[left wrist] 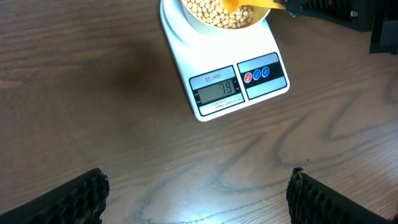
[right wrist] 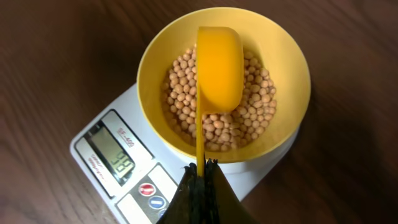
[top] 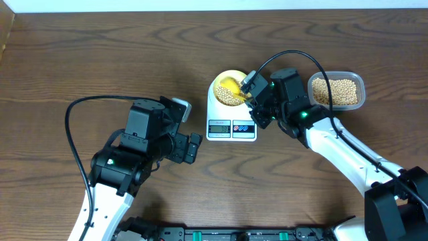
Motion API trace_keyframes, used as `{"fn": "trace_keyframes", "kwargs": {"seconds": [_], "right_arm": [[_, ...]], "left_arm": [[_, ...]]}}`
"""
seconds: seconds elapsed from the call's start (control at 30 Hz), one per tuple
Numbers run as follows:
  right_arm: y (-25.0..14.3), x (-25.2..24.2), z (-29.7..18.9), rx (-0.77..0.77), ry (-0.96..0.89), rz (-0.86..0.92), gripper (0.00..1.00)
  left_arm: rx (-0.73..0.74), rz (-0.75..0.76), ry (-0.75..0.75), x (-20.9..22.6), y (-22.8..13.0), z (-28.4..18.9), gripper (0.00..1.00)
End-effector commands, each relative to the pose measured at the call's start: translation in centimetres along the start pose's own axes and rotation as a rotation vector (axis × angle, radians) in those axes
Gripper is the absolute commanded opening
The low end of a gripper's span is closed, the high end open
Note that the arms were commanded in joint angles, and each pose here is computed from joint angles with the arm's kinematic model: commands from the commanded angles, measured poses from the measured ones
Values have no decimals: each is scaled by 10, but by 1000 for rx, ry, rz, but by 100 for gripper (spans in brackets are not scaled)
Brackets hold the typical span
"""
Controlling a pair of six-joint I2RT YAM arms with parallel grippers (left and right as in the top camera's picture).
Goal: Scoop item into bowl and weigh 50g on scale
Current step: 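Carry the scoop with the right gripper over the yellow bowl, then tilt the scoop with the right gripper to pour soybeans into bowl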
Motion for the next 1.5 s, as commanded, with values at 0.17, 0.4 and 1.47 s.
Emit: {"fn": "trace_keyframes", "kwargs": {"seconds": [0.17, 0.4, 1.47], "right_arm": [[1, 6, -3, -1, 91, 92, 1], [4, -2, -10, -11, 147, 217, 1], [40, -36, -63, -166, 468, 490, 1]], "left_arm": [[4, 3, 8, 1, -1, 1, 94], [4, 3, 8, 1, -1, 1, 93], [4, 3, 8, 1, -1, 1, 94]]}}
Point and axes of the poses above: each gripper's point midway between its finger pads, its own z axis out along the fingers, its own x axis along the line the jaws close on, y = z × x, the point moved 1 cm from there along -z, back along the fingers, and after that the axes turned 15 degrees about z, right-handed, at the moved point
